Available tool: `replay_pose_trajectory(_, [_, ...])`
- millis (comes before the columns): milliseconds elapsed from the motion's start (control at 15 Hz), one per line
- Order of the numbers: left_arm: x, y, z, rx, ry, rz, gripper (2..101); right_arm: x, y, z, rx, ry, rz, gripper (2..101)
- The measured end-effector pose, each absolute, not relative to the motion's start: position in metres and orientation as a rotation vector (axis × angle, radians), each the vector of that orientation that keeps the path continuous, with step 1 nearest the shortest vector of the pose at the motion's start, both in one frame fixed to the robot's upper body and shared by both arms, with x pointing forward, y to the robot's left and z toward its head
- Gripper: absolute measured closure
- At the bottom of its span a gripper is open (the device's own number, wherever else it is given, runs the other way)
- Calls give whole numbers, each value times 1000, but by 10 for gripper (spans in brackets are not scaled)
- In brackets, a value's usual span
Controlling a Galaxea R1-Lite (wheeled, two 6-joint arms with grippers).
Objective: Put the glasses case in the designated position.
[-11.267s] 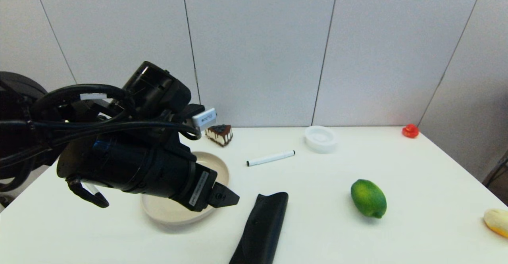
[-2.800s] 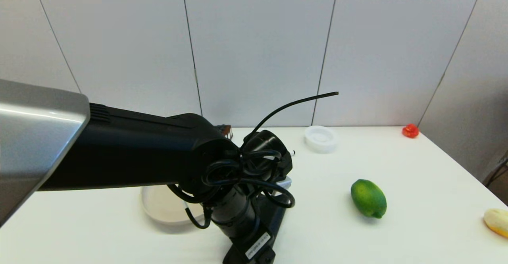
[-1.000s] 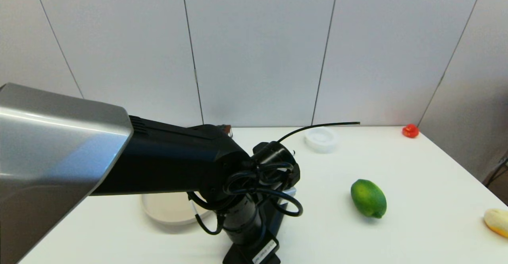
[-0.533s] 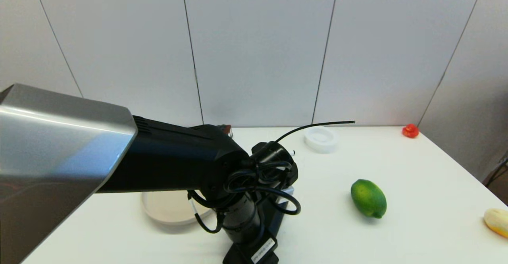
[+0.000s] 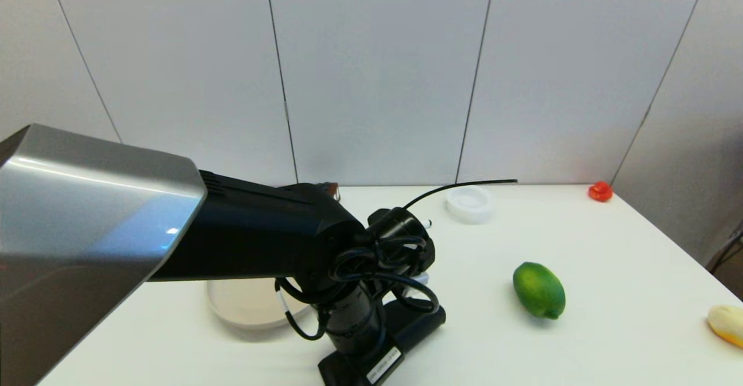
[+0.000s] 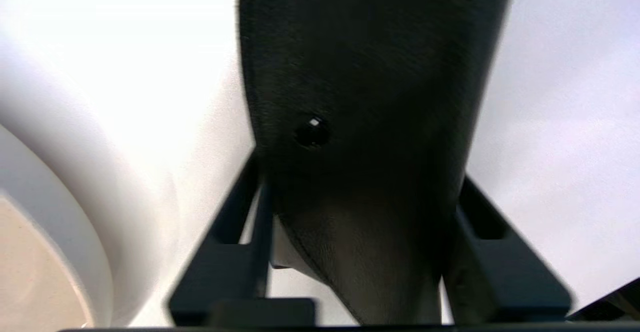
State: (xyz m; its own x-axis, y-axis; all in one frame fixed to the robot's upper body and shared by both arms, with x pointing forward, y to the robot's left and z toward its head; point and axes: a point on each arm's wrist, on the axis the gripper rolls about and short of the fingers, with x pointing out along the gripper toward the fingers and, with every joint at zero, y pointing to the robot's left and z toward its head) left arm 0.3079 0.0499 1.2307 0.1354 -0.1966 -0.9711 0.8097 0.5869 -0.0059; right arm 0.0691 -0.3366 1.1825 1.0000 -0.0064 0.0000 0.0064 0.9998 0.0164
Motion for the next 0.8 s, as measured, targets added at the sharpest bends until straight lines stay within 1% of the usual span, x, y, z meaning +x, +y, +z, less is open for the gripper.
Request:
replay_pose_trajectory(67, [308,50,1231,620,1226,-800,579,69,-337,1182,17,0,-6,43])
replay_pose_trajectory(333, [308,51,1232,626,1219,-790,584,69,-337,1182,17,0,-6,43])
replay_pose_trajectory(467, [307,52,1235,625,1207,-785,604,69,-337,1182,17,0,-6,43])
replay_pose_trajectory(600, [308,53,1241,616,1170,-781,656,69,-337,1182,17,0,-6,43])
replay_pose_trajectory(800, [314,59,1251,588,1088,-739,689,69,-337,1182,17,0,-6,43])
